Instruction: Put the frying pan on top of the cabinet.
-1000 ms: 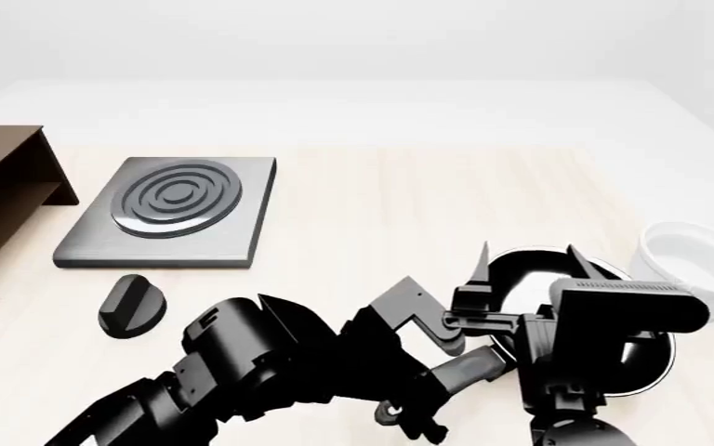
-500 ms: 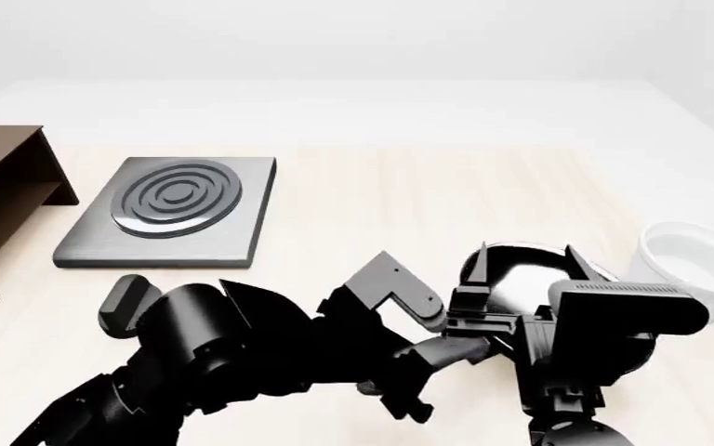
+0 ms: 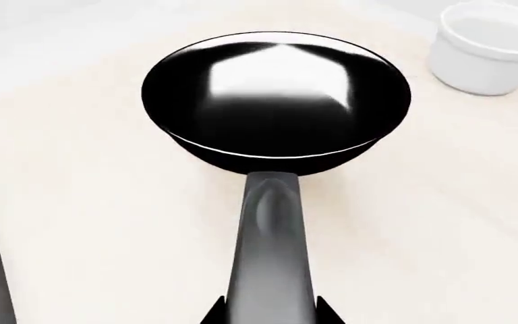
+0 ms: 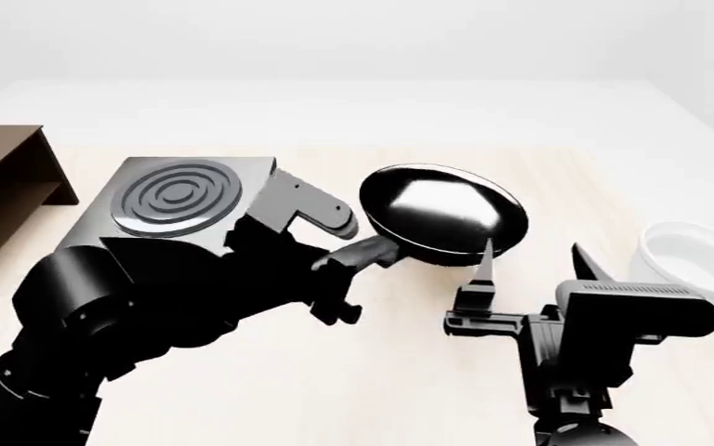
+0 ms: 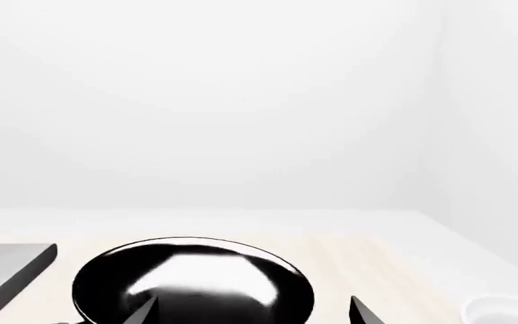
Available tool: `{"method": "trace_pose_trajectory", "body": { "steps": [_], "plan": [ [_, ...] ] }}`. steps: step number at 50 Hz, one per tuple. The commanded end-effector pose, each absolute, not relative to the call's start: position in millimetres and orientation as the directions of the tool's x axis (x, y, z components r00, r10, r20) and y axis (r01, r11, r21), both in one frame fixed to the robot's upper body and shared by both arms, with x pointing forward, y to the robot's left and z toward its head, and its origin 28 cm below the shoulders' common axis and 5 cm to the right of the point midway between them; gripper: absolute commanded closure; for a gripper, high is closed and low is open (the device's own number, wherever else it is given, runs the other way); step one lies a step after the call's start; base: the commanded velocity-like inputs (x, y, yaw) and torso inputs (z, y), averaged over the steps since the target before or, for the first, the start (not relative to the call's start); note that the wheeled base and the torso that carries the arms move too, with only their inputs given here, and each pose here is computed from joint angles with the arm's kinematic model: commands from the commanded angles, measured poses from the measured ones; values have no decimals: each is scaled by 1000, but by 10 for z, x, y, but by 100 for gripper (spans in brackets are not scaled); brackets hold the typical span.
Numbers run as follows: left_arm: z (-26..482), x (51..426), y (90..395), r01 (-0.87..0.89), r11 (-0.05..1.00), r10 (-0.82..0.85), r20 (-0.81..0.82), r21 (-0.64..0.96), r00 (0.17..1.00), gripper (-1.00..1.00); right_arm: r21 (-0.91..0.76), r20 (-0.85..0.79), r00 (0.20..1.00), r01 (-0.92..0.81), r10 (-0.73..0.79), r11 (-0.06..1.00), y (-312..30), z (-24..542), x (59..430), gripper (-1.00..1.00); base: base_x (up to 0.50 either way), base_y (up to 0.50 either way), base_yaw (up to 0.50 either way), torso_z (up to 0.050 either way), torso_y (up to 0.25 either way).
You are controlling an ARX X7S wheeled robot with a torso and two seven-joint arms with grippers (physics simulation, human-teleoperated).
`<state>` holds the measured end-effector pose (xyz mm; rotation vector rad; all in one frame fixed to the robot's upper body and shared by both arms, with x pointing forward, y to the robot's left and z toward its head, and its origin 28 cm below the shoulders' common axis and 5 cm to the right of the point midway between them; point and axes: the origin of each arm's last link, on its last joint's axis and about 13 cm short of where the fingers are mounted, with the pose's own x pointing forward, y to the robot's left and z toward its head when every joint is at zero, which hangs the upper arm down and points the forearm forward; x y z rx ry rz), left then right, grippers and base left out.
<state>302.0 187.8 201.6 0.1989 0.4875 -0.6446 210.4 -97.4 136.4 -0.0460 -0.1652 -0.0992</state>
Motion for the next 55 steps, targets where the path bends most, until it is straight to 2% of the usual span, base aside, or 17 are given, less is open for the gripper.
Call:
{"method": "trace_pose_trajectory", "body": {
  "steps": [1, 10, 18, 23, 29, 36, 55],
  "plan": [
    [2366, 3218, 2239, 358, 927, -297, -366, 111, 882, 100, -39, 173, 980, 104, -96, 994, -978, 1384, 2095, -100, 0, 0, 0, 0, 0],
    [2839, 3180, 2488, 163, 986, -152, -224, 34, 963, 100, -37, 169, 981, 103, -95, 994, -979, 1373, 2098, -100, 0, 0, 0, 0, 2],
    [3121, 3138, 2670, 22, 998, -10, -192, 58, 981, 100, -36, 166, 982, 97, -90, 995, -969, 1357, 2099, -100, 0, 0, 0, 0, 3],
    [3317, 3133, 2836, -105, 994, 106, -162, 17, 981, 100, -34, 166, 982, 92, -85, 995, -963, 1351, 2101, -100, 0, 0, 0, 0, 2],
    [3396, 3129, 3010, -241, 970, 233, -149, -39, 961, 100, -33, 165, 983, 91, -84, 995, -964, 1343, 2097, -100, 0, 0, 0, 0, 2],
    [3358, 3167, 3213, -432, 899, 419, -144, -71, 896, 100, -34, 165, 983, 94, -87, 995, -973, 1340, 2093, -100, 0, 0, 0, 2, 3],
    [3328, 3028, 3327, -594, 803, 587, -115, -43, 801, 100, -31, 160, 984, 89, -83, 996, -966, 1328, 2100, -100, -1, 0, 0, 0, 2]
  ]
}}
